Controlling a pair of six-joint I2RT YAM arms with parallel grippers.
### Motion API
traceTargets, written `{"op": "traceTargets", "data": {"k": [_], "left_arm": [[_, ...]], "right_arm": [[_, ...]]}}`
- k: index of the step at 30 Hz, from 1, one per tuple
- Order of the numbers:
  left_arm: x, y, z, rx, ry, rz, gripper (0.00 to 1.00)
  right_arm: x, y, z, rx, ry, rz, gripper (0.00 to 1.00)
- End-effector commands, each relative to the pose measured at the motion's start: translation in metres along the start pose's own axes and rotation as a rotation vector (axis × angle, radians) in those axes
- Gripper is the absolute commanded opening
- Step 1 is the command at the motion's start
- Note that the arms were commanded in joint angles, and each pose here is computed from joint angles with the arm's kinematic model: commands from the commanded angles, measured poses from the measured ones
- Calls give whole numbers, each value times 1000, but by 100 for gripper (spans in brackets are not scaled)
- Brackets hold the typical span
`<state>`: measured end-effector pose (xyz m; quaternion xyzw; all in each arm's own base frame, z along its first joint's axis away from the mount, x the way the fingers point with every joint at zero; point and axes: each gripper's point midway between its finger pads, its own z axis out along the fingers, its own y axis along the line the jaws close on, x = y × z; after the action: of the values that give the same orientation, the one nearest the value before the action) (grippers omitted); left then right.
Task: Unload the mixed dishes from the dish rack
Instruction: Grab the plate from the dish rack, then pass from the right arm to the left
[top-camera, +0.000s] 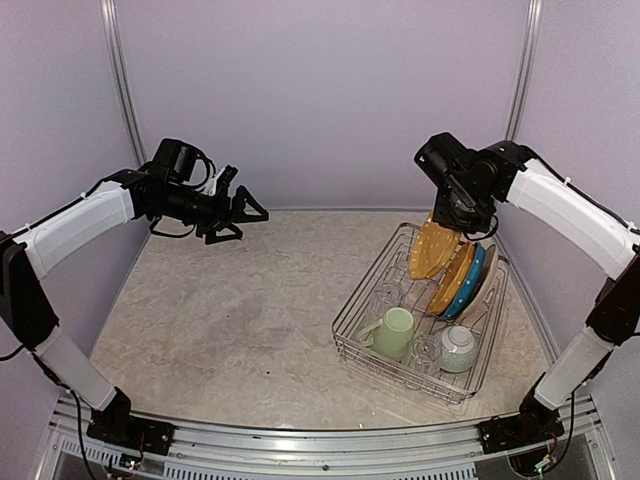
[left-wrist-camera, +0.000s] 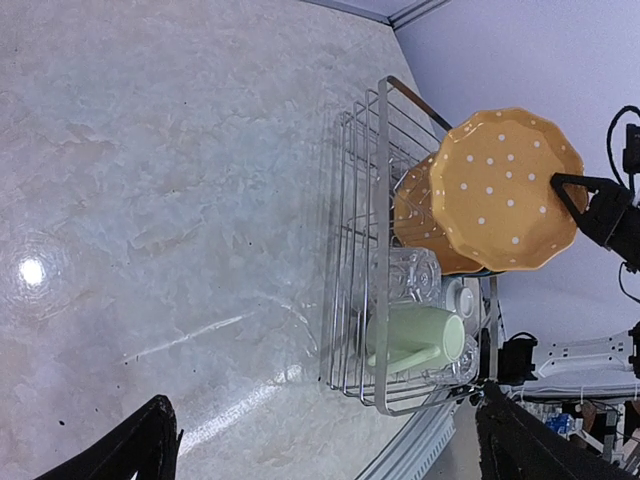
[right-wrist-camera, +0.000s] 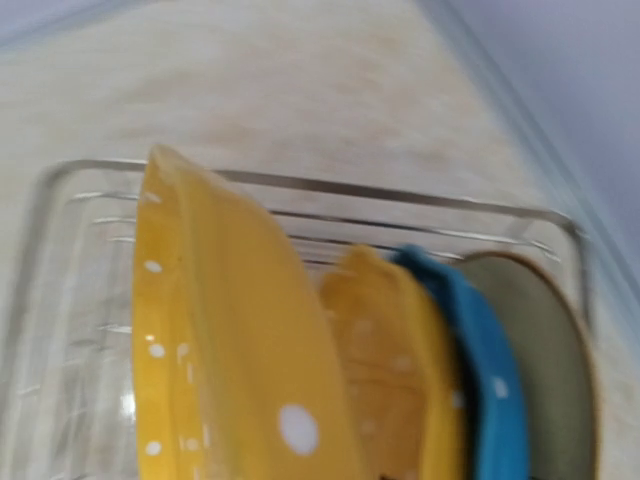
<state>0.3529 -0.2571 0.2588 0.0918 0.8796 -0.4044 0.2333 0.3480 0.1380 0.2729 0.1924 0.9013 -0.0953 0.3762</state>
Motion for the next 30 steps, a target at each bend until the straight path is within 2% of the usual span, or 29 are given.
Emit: {"op": "traceTargets", "data": {"k": [1, 6, 10, 17, 20, 25, 30], "left_arm": [[-6, -5, -2, -13, -16, 29, 99], [-7, -6, -6, -17, -27, 38, 99], [-10, -5, -12, -44, -56, 57, 99], [-18, -11, -31, -65, -136, 103, 99], [-16, -26, -31, 38, -125, 102, 99], [-1, -59, -23, 312, -22, 63, 99], [5, -64, -12, 445, 49, 3, 99]], "right_arm": [[-45, 19, -43, -257, -156, 41, 0], [-57, 24, -60, -335, -195, 27, 0], [-66, 44, -75, -471, -234, -3, 0], [-77, 106, -116, -844, -282, -39, 0], [-74, 132, -126, -975, -271, -42, 0], [-61, 173, -136, -1208, -217, 13, 0], [-49, 201, -142, -1365, -157, 58, 0]]}}
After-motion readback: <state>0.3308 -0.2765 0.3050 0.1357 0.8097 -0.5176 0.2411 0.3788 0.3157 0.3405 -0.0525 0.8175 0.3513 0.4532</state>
